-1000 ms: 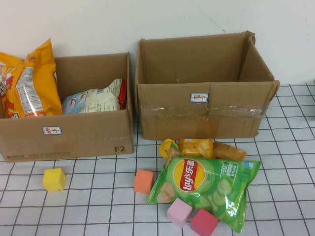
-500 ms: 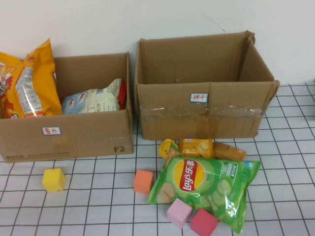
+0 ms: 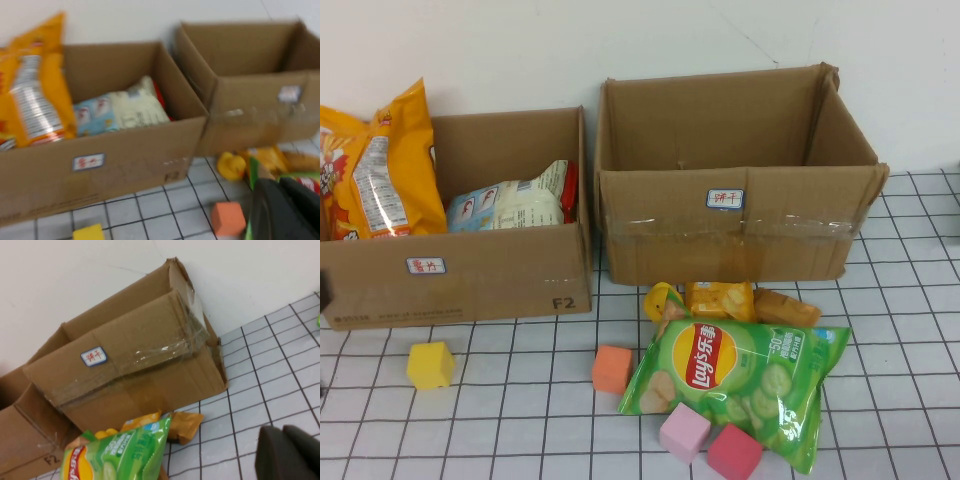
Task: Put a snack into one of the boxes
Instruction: Pick up the potato chip
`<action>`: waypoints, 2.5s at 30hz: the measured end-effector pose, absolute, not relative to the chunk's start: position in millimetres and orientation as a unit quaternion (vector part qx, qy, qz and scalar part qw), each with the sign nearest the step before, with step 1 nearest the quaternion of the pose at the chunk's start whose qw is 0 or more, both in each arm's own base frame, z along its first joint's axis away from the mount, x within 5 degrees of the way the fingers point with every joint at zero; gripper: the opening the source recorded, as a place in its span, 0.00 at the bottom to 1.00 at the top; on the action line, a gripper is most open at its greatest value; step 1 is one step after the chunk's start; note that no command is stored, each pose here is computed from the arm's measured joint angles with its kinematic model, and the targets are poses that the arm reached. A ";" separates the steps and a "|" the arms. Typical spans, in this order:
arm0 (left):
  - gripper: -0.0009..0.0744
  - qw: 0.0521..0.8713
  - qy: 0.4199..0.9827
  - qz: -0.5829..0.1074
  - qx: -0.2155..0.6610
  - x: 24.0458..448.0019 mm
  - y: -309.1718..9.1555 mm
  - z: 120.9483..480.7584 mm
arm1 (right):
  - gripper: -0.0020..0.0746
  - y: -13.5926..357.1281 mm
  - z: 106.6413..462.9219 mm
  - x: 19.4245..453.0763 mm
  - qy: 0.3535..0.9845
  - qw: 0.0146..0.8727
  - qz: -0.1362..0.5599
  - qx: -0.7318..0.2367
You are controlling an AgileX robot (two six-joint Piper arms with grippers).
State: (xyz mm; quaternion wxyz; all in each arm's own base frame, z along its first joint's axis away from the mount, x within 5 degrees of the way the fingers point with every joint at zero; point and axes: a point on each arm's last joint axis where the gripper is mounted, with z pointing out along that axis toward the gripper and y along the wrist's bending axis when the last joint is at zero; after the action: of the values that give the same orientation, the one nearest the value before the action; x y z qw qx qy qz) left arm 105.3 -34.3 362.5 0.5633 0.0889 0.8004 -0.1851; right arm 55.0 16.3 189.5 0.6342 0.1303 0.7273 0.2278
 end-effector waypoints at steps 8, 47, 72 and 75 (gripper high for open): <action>0.01 0.460 0.821 -0.212 0.262 165.8 -71.7 364.5 | 0.03 17.9 188.1 54.6 0.734 0.629 0.226 0.118; 0.57 0.225 0.856 -0.075 0.458 253.1 -341.6 283.7 | 0.03 19.1 187.4 54.2 0.738 0.624 0.230 0.115; 0.86 0.302 0.787 -0.098 0.528 246.5 -391.7 254.1 | 0.03 19.9 187.0 54.0 0.739 0.621 0.235 0.114; 0.86 0.308 0.787 -0.084 0.528 252.3 -396.0 247.7 | 0.03 20.0 187.1 54.0 0.739 0.621 0.236 0.115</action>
State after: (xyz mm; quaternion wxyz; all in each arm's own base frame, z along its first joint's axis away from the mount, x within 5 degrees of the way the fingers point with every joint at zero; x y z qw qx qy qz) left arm 252.3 -396.0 247.7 0.3075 0.5276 0.7874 -0.0839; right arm 54.0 20.0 187.1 0.6205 0.1150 0.7389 0.2362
